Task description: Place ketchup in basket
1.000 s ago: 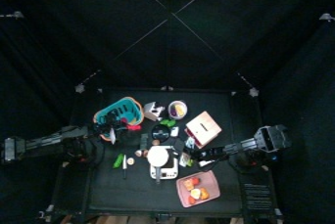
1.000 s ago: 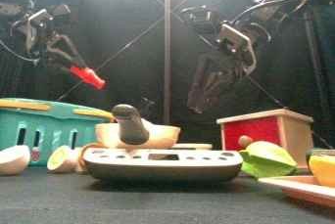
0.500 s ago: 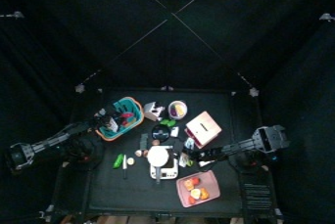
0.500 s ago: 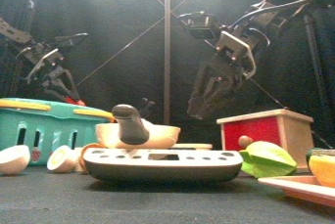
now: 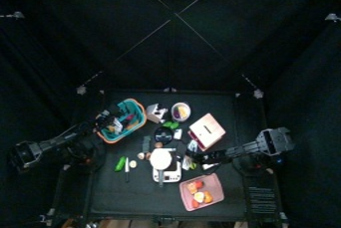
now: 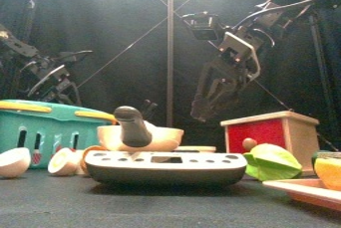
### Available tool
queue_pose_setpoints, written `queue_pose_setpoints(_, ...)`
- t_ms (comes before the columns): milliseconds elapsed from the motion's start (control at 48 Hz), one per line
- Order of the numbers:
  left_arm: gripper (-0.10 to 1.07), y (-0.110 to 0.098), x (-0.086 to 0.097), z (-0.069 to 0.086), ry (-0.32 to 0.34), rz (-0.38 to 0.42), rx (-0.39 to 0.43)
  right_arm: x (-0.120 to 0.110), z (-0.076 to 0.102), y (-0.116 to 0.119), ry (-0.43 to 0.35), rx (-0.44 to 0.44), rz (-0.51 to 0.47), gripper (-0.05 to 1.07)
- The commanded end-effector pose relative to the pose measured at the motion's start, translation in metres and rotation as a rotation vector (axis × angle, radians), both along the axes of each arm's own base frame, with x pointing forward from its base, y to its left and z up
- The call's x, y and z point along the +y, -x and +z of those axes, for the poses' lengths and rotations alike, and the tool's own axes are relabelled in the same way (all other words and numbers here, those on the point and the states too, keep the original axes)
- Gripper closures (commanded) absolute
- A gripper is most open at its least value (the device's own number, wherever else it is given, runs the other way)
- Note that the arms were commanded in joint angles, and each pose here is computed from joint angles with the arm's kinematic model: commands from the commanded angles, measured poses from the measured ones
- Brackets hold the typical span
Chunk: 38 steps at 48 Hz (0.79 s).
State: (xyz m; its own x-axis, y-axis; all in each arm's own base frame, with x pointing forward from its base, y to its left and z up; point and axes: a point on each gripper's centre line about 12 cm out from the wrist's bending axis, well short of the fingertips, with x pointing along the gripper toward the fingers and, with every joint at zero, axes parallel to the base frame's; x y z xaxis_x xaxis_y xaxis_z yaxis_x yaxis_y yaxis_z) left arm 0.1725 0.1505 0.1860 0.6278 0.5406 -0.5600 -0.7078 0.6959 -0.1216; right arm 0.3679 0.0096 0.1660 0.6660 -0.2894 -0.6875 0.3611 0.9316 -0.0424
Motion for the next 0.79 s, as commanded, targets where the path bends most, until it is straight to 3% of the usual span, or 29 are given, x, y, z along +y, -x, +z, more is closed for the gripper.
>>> queue_pose_setpoints(0,-0.01,-0.002,0.003,0.006,-0.015,0.009,-0.023,0.000,0.012,-0.004,-0.002,-0.034,-0.001,0.09)
queue_pose_setpoints(583,-0.01,-0.006,-0.003,0.004,-0.011,-0.021,-0.025,0.003,0.012,-0.005,0.001,-0.034,0.010,0.09)
queue_pose_setpoints(771,-0.01,-0.009,-0.006,0.011,-0.012,-0.032,-0.040,0.000,0.028,-0.008,0.016,-0.060,-0.011,0.09)
